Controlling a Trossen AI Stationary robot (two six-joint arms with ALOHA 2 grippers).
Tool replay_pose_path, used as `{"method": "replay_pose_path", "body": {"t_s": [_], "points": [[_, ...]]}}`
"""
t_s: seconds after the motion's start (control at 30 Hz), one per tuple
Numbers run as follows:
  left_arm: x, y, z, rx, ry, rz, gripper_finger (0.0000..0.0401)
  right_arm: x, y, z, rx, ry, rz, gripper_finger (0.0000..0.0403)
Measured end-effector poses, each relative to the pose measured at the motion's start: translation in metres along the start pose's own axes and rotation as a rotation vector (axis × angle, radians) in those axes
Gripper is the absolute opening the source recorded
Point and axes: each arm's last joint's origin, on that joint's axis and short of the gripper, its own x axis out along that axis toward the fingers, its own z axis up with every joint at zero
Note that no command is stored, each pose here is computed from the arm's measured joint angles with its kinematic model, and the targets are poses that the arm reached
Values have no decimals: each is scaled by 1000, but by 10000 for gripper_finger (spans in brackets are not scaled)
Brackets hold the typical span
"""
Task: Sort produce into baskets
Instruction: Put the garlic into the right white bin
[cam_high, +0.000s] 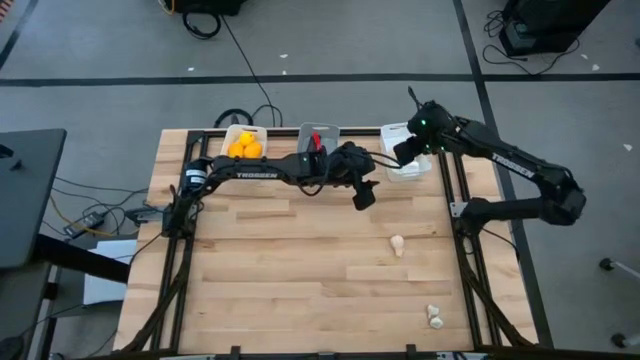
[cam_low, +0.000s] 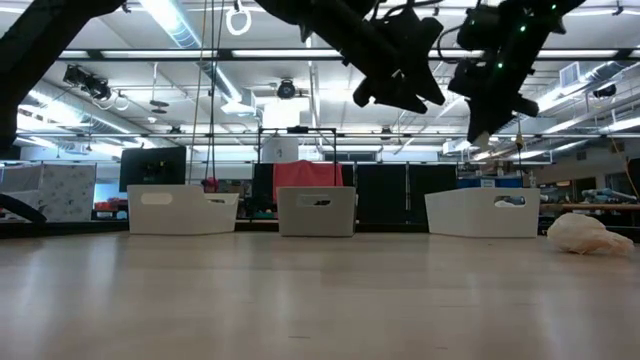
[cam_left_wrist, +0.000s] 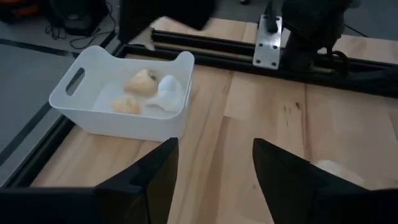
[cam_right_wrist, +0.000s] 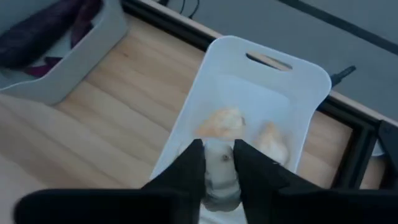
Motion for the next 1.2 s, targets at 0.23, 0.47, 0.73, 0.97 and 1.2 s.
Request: {"method": "replay_pose_path", "body": {"t_s": [0.23,0.47,0.73,0.97,1.2], "points": [[0,-3,0,-2,4,-43,214,18,-13,9,23,25,-36,203],[15,-6,-9,43,6,-174,214,5,-14,7,35,-10,14,281],[59,-28,-37,149,-64,-394,214,-36,-11,-14,79,-12,163,281],[87,-52,-56,173,-203,-486,214,-60,-22,-41,85,77,103,267],[108,-78,-82,122,-254,-623,214,-72,-26,-53,110,86,104,264]]}}
